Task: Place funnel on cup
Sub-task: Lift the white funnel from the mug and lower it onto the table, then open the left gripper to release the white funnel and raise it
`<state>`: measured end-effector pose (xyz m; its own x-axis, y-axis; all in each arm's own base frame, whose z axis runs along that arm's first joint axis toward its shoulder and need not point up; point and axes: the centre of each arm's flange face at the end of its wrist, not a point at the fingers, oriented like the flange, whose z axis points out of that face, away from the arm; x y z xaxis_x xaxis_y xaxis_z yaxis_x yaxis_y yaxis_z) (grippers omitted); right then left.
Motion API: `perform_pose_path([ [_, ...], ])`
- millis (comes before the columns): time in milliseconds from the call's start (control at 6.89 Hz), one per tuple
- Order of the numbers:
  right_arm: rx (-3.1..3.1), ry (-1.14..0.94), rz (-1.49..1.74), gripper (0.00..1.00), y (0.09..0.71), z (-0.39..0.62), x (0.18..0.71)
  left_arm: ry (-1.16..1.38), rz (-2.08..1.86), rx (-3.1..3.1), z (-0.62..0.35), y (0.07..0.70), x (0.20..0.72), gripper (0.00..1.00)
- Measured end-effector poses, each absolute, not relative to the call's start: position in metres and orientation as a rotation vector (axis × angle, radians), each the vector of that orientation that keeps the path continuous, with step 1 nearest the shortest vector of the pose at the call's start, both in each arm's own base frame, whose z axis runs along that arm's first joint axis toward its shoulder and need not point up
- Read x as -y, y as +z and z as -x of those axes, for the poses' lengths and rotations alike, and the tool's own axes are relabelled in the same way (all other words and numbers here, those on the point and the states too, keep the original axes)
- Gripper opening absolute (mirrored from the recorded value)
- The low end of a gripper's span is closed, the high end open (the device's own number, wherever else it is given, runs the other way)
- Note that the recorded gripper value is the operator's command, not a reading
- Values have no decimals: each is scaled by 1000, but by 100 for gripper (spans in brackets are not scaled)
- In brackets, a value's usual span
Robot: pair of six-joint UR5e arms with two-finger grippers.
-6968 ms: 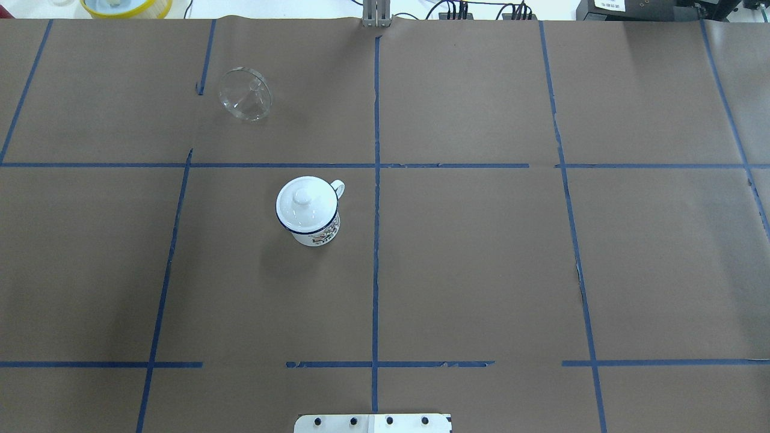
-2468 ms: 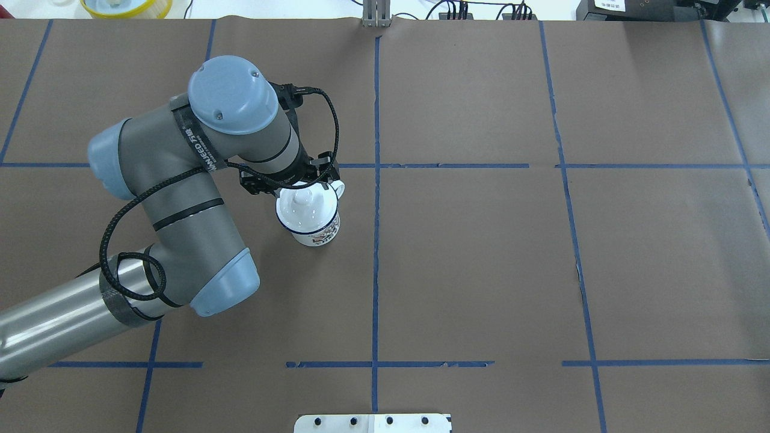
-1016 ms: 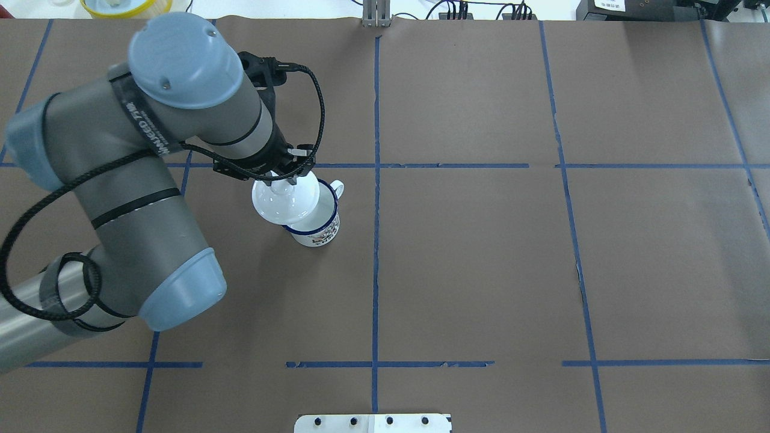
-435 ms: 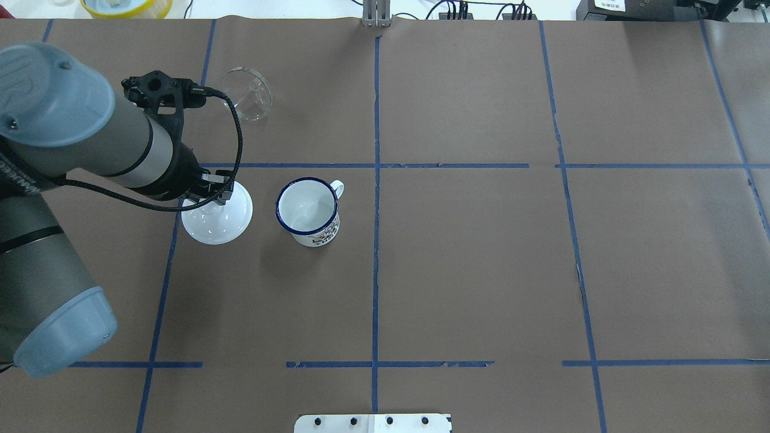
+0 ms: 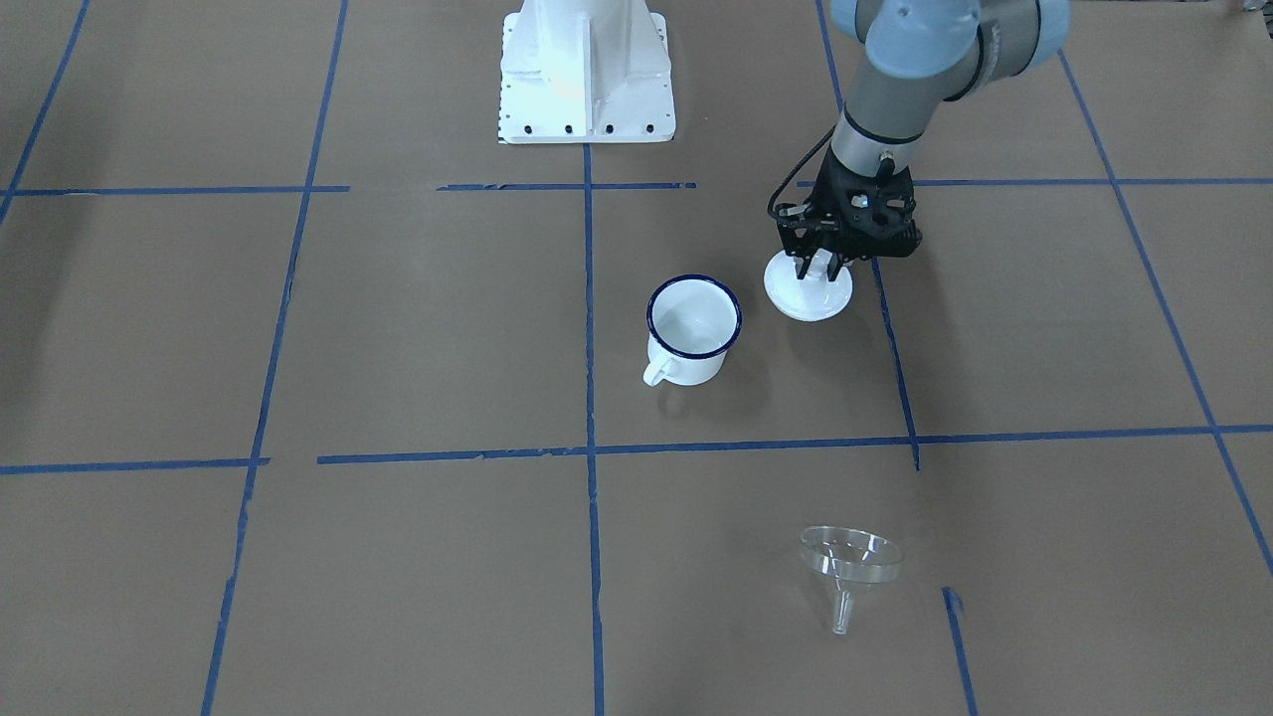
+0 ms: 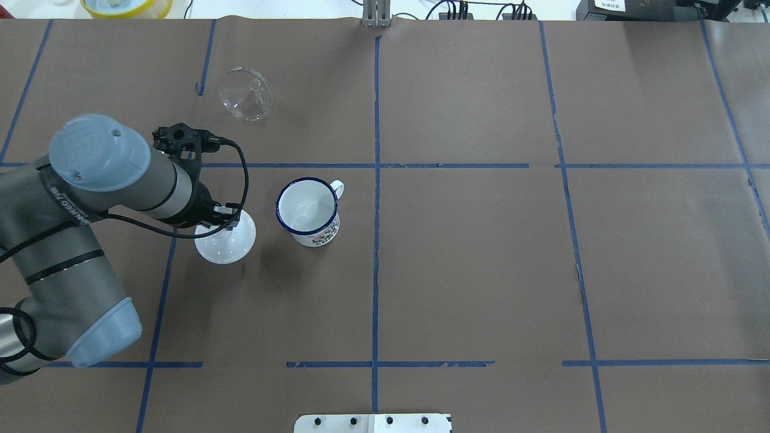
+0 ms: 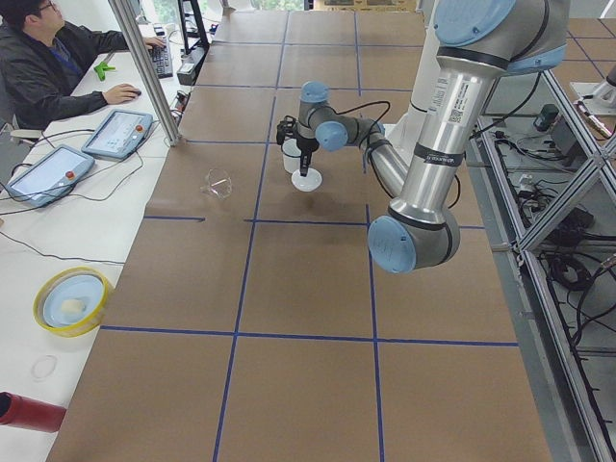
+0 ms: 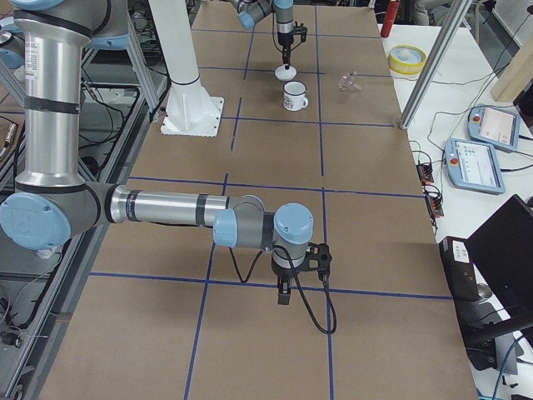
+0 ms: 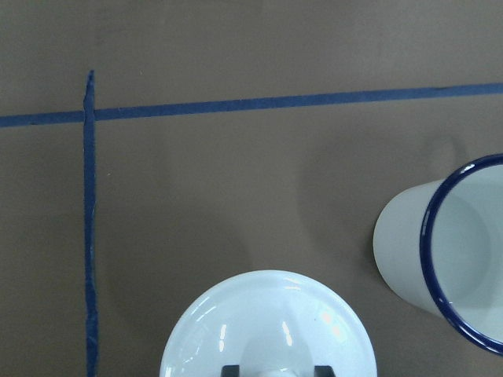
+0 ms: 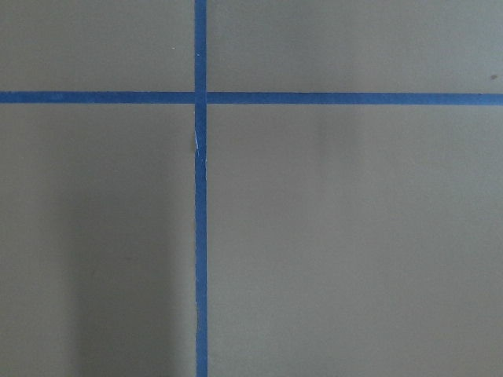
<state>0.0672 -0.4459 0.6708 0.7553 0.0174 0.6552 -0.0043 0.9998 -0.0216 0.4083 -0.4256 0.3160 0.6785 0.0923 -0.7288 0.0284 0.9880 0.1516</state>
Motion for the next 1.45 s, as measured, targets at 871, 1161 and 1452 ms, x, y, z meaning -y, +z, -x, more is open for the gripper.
perform_pose_path([
  [871, 715, 12, 19, 100, 671, -67, 446, 62, -136, -818, -436, 347, 426, 100],
  [1161, 715, 12, 19, 100, 671, -67, 446, 61, -143, -830, -434, 339, 425, 100],
  [1452, 715, 12, 19, 100, 671, -67, 446, -54, -177, -880, -402, 310, 444, 100],
])
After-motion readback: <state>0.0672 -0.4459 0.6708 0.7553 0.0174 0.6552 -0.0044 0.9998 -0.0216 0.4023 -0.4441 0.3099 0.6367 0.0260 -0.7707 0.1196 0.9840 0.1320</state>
